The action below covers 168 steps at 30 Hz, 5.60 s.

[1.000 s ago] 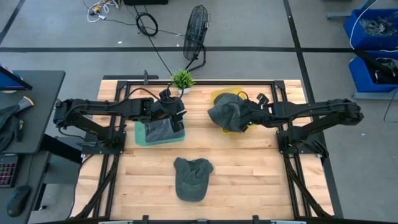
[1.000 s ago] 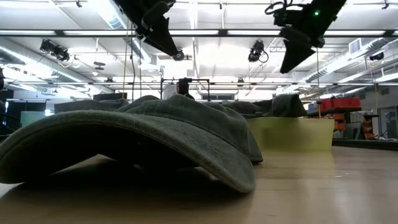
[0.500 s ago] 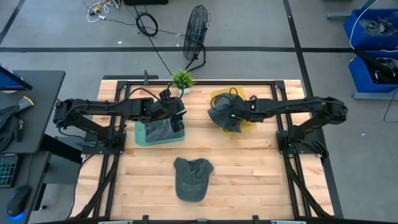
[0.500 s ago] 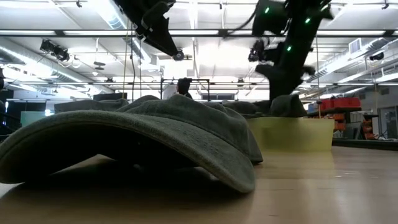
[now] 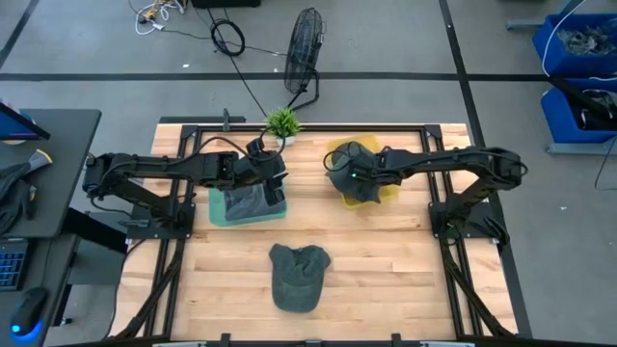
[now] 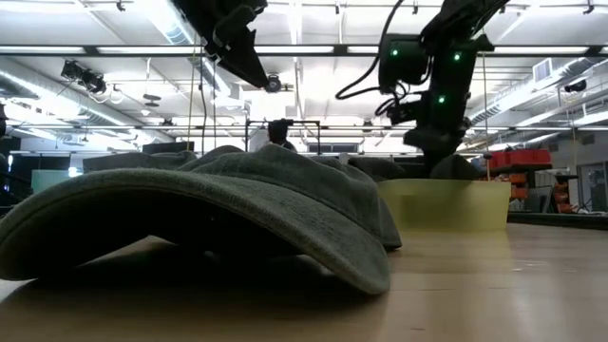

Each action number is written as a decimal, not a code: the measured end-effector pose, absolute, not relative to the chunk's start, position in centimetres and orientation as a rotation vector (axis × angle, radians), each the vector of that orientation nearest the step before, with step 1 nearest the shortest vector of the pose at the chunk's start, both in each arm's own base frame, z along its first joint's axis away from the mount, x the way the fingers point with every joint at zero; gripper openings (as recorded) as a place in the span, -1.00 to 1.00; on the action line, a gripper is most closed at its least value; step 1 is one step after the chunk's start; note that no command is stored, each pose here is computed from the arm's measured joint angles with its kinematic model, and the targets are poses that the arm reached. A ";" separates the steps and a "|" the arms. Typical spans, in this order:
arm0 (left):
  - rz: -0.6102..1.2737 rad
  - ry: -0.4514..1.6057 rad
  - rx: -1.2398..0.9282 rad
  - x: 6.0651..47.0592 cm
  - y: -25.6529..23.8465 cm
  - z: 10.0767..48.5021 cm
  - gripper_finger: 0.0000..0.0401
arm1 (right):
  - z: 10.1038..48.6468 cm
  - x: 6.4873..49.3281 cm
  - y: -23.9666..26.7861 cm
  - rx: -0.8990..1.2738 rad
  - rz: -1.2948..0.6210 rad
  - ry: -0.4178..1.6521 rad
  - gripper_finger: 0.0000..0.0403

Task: Pick & Place hat
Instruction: Put the right black cap into the yellow bin, then put the black cap into the yellow bin

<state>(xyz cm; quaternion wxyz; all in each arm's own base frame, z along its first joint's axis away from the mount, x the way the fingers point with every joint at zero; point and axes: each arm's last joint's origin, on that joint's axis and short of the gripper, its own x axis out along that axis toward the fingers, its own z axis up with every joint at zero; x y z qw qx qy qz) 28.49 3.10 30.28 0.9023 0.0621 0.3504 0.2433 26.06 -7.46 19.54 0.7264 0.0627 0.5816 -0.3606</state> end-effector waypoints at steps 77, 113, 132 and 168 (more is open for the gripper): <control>-0.326 0.827 0.086 29.4 -7.2 27.2 -0.16 | 25.3 28.1 -4.4 0.157 -0.433 0.984 -0.43; -0.600 0.942 -0.049 36.0 -8.2 15.6 -0.94 | 25.4 28.4 -3.1 0.092 -0.368 0.976 -0.43; -0.963 0.499 0.713 30.2 -9.9 26.0 -0.99 | 27.3 30.7 1.8 -0.255 0.156 0.682 -0.43; -1.043 0.405 1.015 29.7 -9.1 26.1 -0.99 | 22.1 38.1 4.7 -0.123 0.529 0.322 0.12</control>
